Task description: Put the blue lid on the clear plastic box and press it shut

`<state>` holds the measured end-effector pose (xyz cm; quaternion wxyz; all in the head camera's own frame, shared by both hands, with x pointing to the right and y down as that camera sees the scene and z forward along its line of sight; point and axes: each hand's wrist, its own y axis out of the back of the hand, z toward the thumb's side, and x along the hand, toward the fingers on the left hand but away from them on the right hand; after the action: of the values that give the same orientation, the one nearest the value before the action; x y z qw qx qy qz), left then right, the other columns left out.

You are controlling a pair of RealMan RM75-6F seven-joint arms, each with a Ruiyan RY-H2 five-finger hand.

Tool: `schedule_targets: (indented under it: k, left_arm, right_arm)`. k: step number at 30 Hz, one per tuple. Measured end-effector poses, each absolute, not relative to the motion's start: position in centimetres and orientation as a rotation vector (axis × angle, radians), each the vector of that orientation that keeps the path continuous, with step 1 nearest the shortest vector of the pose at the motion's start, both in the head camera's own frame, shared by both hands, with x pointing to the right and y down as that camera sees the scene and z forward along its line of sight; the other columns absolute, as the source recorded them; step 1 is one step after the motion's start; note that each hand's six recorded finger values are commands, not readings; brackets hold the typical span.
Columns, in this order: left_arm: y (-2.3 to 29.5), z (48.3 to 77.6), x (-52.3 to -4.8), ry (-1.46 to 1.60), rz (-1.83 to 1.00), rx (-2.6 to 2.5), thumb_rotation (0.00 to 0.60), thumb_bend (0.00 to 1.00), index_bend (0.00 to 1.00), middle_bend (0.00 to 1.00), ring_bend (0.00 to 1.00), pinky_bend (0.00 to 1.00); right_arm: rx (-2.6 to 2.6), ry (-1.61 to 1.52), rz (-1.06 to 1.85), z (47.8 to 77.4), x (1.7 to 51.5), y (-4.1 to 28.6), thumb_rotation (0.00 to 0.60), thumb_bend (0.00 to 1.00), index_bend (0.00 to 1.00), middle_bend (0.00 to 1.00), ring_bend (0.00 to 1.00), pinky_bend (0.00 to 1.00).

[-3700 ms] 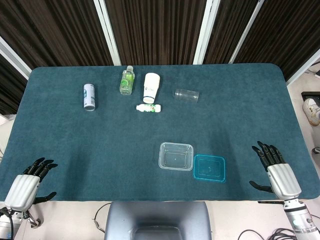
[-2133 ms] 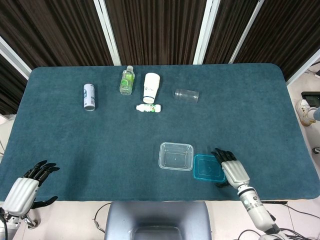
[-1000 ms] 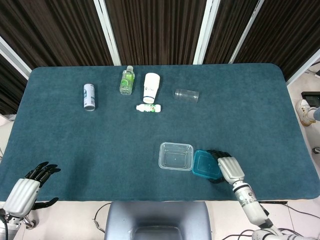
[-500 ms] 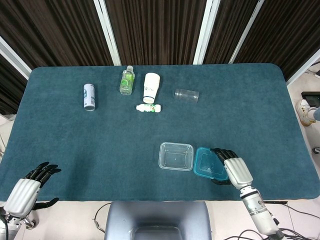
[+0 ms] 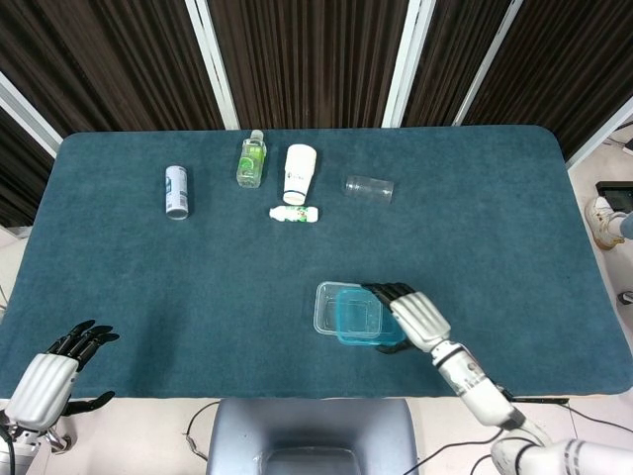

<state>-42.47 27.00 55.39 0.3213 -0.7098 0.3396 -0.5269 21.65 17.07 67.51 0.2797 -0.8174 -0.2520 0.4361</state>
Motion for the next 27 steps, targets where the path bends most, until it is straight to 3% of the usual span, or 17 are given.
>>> schedule_targets:
  k: [27]
  left_arm:
    - [27.0, 55.4, -42.5, 0.889, -1.39, -1.871, 0.6, 0.4, 0.27, 0.19, 0.11, 0.29]
  right_arm:
    - [-2.217, -0.697, 1.205, 70.0, 17.2, 15.3, 0.6, 0.49, 0.1, 0.18, 0.23, 0.31]
